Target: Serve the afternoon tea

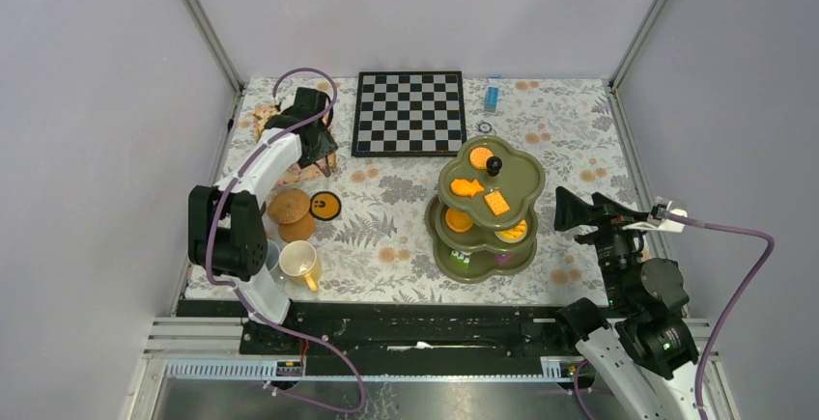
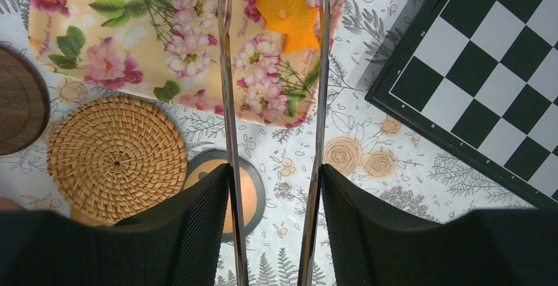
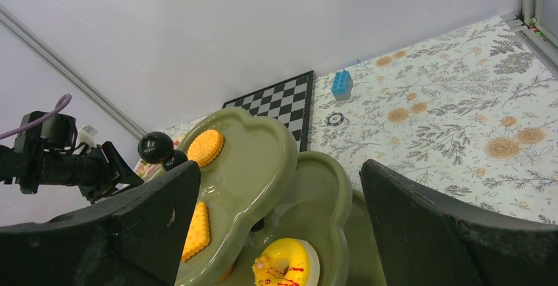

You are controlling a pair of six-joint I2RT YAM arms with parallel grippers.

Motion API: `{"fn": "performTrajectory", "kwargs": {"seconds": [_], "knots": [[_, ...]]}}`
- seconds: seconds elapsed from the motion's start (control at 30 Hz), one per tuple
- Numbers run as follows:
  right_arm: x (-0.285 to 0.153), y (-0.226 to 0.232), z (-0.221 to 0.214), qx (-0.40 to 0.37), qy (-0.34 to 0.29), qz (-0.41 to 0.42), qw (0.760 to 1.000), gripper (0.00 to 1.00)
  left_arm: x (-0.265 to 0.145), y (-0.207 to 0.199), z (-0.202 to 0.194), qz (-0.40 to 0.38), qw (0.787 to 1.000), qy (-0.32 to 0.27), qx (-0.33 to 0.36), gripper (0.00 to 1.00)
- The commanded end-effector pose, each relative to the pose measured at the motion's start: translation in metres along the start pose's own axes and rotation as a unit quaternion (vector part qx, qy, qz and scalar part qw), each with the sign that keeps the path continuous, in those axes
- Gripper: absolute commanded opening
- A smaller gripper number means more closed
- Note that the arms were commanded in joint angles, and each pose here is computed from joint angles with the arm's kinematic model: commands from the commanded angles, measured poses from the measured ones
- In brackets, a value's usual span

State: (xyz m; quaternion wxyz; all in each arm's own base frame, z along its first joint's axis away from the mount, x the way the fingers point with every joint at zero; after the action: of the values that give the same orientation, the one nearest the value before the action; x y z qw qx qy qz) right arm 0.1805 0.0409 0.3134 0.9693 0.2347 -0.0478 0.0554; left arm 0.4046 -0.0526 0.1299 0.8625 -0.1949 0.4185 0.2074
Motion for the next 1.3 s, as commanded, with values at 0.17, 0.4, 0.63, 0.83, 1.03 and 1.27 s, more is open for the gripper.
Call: {"fn": "performTrajectory", "kwargs": {"seconds": [0.17, 0.4, 0.63, 0.83, 1.03, 1.27], "knots": [[-0.003, -0.001, 0.005, 0.001, -0.014, 0.001, 1.000, 0.98, -0.010, -0.023, 0.017, -0.019, 0.999, -0.030, -0.010, 0.54], [-0.004, -0.002, 0.004, 0.001, -0.015, 0.001, 1.000, 0.98, -0.009, -0.024, 0.004, 0.010, 1.000, -0.022, -0.002, 0.53], [-0.007, -0.003, 0.006, 0.002, -0.019, 0.002, 1.000, 0.98, -0.006, -0.023, -0.002, 0.028, 0.999, -0.023, 0.006, 0.50], [-0.009, -0.004, 0.008, 0.002, -0.021, 0.000, 1.000, 0.98, -0.002, -0.021, -0.007, 0.039, 0.999, -0.018, 0.011, 0.50], [-0.010, -0.005, 0.007, 0.003, -0.022, 0.000, 1.000, 0.98, 0.002, -0.020, -0.011, 0.043, 0.999, -0.011, 0.019, 0.47], [-0.010, -0.004, 0.009, 0.003, -0.024, 0.001, 1.000, 0.98, -0.002, -0.018, -0.007, 0.043, 0.999, -0.019, 0.024, 0.36]]}}
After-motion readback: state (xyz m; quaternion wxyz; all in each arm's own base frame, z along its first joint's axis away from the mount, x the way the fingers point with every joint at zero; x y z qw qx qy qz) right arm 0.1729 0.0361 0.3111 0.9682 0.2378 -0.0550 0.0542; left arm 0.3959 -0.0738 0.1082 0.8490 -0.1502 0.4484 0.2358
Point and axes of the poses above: each gripper's point midway between its finger pads, its own x axis out along the fingers, its own y axis along the line the jaws close on, z = x × y, the point moved 1 cm from there along -x, back along the fingers, and after that the axes turned 1 degree about -x, right-handed, at the moved point
